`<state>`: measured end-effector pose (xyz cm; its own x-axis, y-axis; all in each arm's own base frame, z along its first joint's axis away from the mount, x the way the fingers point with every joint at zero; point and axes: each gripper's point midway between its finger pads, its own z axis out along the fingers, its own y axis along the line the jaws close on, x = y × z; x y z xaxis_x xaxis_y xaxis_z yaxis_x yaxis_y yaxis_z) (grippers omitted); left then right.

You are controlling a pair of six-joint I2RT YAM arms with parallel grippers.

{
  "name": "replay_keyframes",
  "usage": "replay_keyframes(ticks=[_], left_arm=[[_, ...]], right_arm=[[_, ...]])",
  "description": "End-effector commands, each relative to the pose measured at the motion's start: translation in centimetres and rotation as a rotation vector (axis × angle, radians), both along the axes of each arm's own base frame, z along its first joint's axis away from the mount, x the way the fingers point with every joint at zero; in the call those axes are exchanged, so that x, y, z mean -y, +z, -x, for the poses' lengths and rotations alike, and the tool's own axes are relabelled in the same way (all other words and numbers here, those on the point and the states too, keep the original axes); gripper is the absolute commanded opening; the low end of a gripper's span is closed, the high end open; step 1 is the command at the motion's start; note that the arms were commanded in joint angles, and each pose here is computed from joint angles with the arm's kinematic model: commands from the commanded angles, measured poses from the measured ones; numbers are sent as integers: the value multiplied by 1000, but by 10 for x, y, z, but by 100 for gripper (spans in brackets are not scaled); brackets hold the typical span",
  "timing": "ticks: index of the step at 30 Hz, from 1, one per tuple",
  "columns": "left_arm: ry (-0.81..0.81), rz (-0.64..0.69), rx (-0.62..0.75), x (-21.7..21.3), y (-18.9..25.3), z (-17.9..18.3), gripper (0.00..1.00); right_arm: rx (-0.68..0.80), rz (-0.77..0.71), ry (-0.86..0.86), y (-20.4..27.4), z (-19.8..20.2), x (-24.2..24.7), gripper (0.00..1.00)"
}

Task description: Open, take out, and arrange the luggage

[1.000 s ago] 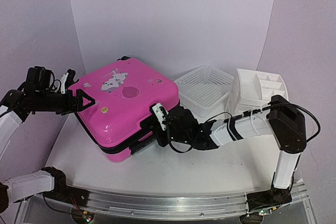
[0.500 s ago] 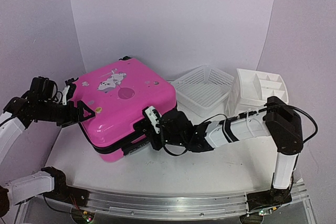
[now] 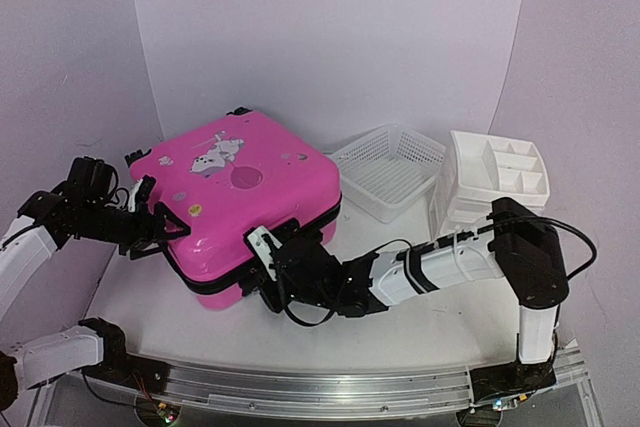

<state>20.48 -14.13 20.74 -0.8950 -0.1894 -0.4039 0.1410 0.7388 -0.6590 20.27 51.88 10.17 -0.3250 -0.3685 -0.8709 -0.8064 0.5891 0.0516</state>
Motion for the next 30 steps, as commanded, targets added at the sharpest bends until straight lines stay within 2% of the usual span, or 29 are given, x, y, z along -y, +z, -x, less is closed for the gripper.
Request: replay_keyframes(ticks=[1,3,7,12,16,19,25,28,30], left_arm=[[-156,126,153,31,42,-11,88],[-160,86,200,27,56,-15,90],[-58,-101,336,3,102,-46,93],[218,-320,373,-41,133,-114,99],[361,-358,344,-72,140,-183,99],[326,-240,257,-79,124,-227,94],[192,-319,268,-82,92,-276,96],[147,-363,257,-83,72,-286,96],[125,-347,220,-79,56,-286,96]], right_arm=[[-105,-42,87,14,-3,6,0],[-107,-36,76,12,-14,13,0],[-123,-50,-23,16,-50,47,0],[-109,-53,-38,24,-79,73,0],[-142,-79,-24,25,-104,86,0],[-171,-86,-42,22,-124,100,0],[-259,-67,-4,14,-138,116,0],[-291,-38,41,13,-129,115,0],[-335,-27,64,13,-121,115,0]])
